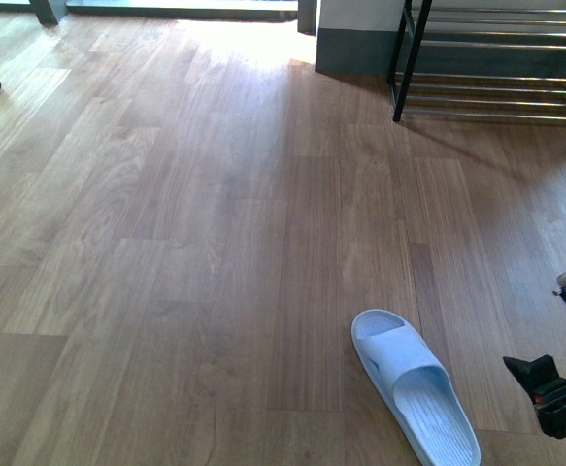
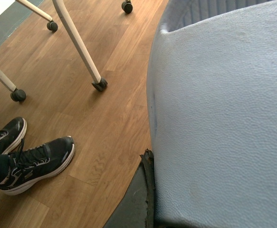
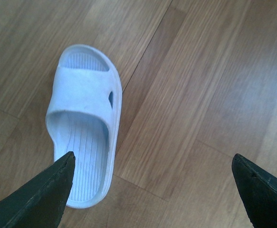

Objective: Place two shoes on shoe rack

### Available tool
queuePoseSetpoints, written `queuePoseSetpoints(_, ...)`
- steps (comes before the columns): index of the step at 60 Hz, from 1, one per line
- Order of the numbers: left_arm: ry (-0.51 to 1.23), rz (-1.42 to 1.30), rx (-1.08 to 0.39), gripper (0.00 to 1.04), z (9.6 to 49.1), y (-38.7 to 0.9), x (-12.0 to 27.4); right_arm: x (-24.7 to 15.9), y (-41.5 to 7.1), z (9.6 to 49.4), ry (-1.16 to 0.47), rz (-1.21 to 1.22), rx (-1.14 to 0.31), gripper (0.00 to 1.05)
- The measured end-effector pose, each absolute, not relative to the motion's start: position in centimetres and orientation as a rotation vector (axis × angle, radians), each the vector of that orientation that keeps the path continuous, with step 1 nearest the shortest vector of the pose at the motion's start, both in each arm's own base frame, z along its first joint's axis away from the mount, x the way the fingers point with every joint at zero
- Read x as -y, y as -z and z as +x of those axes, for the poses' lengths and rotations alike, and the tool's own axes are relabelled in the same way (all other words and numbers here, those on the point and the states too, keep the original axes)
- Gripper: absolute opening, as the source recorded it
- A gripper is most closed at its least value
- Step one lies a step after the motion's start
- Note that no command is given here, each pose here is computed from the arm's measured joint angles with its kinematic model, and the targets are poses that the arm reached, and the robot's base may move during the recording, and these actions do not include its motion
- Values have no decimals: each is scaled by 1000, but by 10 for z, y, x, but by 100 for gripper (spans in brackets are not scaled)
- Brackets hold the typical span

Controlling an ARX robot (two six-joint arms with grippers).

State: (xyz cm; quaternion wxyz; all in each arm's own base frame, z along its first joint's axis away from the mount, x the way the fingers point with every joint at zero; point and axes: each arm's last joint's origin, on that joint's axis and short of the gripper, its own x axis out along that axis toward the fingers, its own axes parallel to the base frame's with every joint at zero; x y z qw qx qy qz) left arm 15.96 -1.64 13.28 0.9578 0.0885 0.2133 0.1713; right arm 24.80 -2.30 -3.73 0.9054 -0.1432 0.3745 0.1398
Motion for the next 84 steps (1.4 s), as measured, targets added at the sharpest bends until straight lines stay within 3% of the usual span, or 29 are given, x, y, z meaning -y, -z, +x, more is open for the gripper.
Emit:
queuePoseSetpoints(48, -347, 180, -433, 2, 160, -133, 16, 6, 162, 280, -359, -276, -868, 96)
queuePoseSetpoints(69, -347, 180, -433, 2, 160, -133, 16, -1, 190, 309, -350, -278, -818, 96)
queuePoseSetpoints(84, -347, 180, -433, 2, 160, -133, 16, -10, 195, 321, -352, -272, -786, 67)
